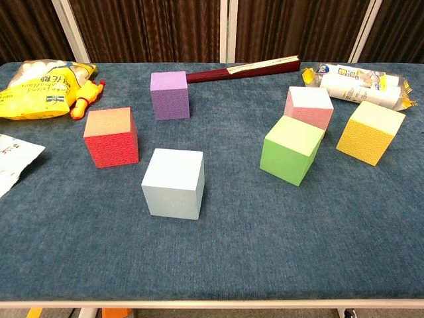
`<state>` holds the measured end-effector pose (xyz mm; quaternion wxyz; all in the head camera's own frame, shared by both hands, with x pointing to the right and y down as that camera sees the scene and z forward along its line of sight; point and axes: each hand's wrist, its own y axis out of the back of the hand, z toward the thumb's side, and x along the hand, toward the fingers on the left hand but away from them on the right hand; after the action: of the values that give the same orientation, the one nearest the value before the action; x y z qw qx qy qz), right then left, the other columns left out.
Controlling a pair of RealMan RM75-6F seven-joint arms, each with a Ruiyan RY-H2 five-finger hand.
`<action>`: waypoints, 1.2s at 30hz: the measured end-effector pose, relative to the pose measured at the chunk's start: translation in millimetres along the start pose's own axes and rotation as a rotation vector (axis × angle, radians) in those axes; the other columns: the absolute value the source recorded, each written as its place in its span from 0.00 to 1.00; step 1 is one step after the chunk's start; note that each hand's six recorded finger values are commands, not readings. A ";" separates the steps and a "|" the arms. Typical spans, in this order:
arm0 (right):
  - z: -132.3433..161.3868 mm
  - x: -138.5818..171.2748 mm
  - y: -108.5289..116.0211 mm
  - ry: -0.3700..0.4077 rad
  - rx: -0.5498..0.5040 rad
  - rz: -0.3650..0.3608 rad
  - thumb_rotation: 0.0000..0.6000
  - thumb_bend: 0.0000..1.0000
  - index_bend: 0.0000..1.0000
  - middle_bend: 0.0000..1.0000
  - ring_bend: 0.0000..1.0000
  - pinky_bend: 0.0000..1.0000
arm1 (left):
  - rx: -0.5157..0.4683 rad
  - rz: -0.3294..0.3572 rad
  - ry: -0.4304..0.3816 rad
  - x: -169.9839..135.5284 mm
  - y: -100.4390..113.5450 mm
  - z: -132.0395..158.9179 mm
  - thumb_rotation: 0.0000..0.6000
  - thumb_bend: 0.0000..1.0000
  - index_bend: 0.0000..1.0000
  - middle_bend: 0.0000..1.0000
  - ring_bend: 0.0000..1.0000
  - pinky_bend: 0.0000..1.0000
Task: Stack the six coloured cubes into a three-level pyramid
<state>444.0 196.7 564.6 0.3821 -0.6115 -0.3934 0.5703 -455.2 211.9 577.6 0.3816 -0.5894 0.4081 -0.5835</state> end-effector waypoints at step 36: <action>202.1 -148.2 -43.0 0.689 0.306 0.246 1.00 0.00 0.00 0.18 0.00 0.08 | 0.014 -0.008 0.025 1.3 7.2 -5.0 1.00 0.00 0.17 0.15 0.06 0.08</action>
<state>234.4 81.6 651.2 0.5072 -0.7457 -0.0767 0.4253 -460.4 208.2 571.5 0.3784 -0.5810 0.4064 -0.5951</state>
